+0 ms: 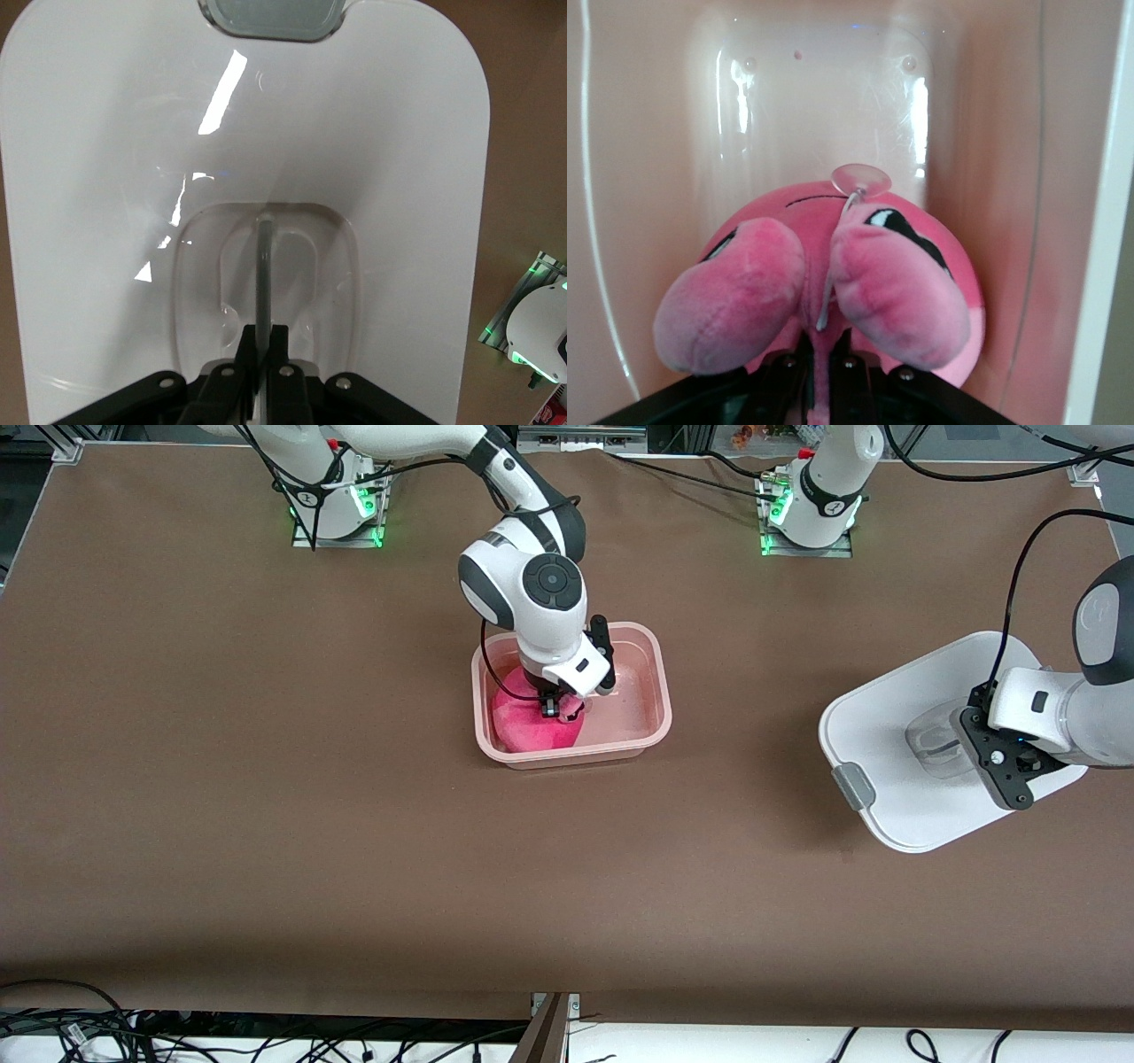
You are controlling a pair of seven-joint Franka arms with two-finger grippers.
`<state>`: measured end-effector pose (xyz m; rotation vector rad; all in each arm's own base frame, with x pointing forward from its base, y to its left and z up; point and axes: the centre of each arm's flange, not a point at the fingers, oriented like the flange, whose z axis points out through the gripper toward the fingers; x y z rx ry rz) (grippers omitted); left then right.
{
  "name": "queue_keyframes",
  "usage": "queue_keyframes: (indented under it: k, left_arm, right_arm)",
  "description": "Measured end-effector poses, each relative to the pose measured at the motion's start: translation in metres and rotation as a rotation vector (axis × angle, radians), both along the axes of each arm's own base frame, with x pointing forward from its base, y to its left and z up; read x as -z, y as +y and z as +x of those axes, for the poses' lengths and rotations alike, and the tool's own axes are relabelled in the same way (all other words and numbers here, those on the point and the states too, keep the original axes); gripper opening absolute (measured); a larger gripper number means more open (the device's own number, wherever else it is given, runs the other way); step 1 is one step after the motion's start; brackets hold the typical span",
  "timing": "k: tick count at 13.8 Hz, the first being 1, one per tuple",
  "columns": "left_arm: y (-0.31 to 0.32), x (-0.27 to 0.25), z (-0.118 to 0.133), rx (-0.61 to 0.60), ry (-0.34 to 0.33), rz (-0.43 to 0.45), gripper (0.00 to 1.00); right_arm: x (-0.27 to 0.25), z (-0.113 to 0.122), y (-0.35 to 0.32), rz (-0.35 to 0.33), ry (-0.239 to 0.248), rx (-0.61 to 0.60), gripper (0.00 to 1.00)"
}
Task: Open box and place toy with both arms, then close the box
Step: 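Lower the pink toy into the box with the right gripper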
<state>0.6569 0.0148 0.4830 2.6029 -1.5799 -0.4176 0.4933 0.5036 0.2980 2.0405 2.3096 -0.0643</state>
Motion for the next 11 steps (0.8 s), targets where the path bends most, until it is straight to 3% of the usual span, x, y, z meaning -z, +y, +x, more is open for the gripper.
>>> queue_keyframes:
  k: [5,6,11]
  left_arm:
    - [0.0,0.0001,0.0,0.001,0.0,0.0,0.07]
    - [0.0,0.0001,0.0,0.001,0.001,0.0,0.07]
    - [0.0002,0.0005,0.0,0.014,0.002,-0.004,0.07]
  right_arm:
    - [0.0021,-0.0026,0.0032,-0.01,-0.015,0.009,0.08]
    - [0.0031,-0.0025,0.0039,-0.008,-0.019,0.011,0.13]
    - [0.0079,-0.0027,0.0069,0.001,-0.028,0.022,0.63]
